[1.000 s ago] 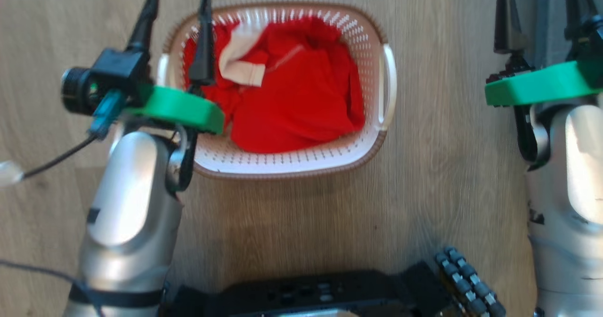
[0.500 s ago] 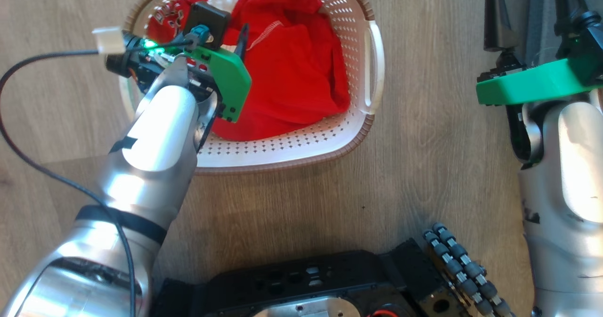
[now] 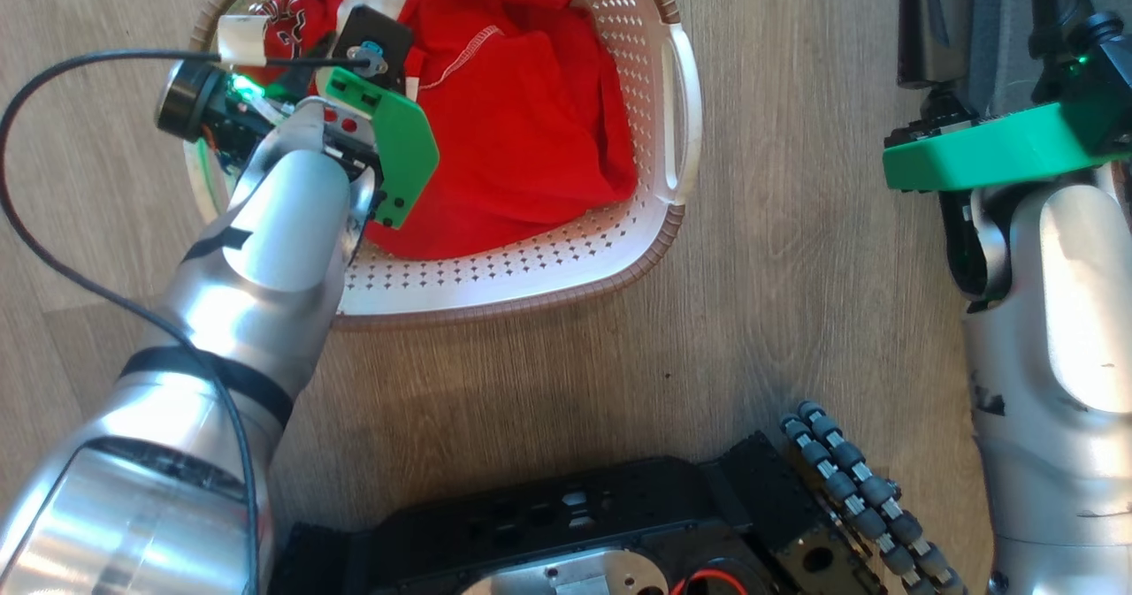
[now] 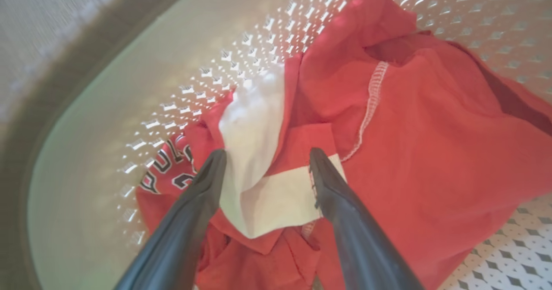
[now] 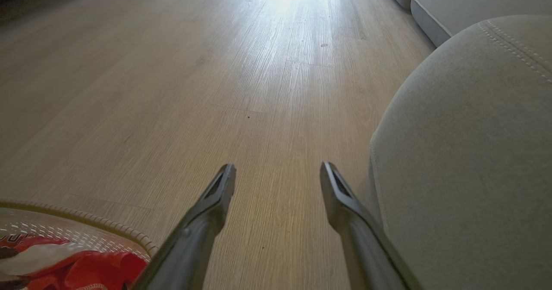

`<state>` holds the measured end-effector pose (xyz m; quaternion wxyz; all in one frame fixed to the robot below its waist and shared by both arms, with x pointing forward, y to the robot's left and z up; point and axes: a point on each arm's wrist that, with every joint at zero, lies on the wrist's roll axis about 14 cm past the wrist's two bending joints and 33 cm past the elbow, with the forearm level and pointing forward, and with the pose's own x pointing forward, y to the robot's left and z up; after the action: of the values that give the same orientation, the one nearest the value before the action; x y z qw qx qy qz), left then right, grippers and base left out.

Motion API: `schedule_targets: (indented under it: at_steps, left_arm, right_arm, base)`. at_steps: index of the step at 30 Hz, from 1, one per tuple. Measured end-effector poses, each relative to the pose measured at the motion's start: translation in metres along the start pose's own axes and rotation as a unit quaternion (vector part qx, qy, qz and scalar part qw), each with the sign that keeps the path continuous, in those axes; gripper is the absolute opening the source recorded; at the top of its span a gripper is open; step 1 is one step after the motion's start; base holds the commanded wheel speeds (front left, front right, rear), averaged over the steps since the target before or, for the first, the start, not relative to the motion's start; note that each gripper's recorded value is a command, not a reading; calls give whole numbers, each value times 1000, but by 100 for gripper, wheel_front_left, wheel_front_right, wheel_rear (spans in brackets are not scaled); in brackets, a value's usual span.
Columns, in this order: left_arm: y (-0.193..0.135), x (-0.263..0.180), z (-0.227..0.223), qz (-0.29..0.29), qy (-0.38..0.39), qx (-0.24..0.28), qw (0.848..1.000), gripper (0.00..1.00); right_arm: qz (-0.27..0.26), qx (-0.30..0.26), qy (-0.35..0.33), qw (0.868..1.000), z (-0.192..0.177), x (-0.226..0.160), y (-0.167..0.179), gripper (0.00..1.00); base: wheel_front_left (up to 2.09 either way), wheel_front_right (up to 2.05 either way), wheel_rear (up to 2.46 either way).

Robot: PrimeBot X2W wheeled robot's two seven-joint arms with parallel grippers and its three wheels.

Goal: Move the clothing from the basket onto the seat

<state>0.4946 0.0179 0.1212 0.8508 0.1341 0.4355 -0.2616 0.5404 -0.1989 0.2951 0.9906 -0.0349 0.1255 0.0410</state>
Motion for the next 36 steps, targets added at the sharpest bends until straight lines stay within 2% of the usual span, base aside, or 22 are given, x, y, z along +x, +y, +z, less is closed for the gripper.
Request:
schedule_targets:
  at_steps: [8, 13, 14, 16, 17, 19, 20, 21, 25, 30, 36]
  left_arm:
    - [12, 7, -2, 19, 12, 20, 1000, 100]
    - [7, 12, -8, 13, 24, 23, 999, 100]
    - [6, 12, -8, 11, 27, 23, 999, 94]
    - [5, 13, -8, 9, 27, 23, 999, 52]
    - [4, 14, -8, 8, 27, 23, 999, 48]
    - [4, 15, -6, 9, 25, 27, 999, 32]
    - [3, 16, -6, 9, 25, 28, 999, 20]
    - [2, 16, -6, 8, 25, 26, 999, 0]
    - [1, 13, 0, 2, 14, 19, 1000, 0]
    - [4, -4, 43, 8, -72, -21, 997, 0]
    - [17, -44, 71, 39, -150, -70, 985, 0]
  right_arm:
    - [4, 1, 8, 1000, -8, 1, 3, 100]
    - [5, 1, 12, 1000, -12, 1, 3, 100]
    - [5, 2, 12, 1000, -13, 1, 3, 100]
    - [5, 3, 13, 1000, -13, 1, 3, 100]
    - [5, 3, 13, 1000, -13, 1, 3, 100]
    - [5, 2, 12, 1000, -13, 2, 2, 100]
    - [5, 1, 11, 1000, -13, 2, 2, 100]
    - [5, 1, 10, 1000, -12, 3, 2, 100]
    - [4, 2, 7, 1000, -8, 4, 2, 100]
    - [-7, 6, -10, 1000, 10, 2, -4, 100]
    - [-13, 13, -20, 1000, 28, -14, -5, 100]
  base:
    - [0, 0, 0]
    - [0, 0, 0]
    - [0, 0, 0]
    - [0, 0, 0]
    - [0, 0, 0]
    - [0, 0, 0]
    - [0, 0, 0]
    - [0, 0, 0]
    - [0, 0, 0]
    - [0, 0, 0]
    - [0, 0, 0]
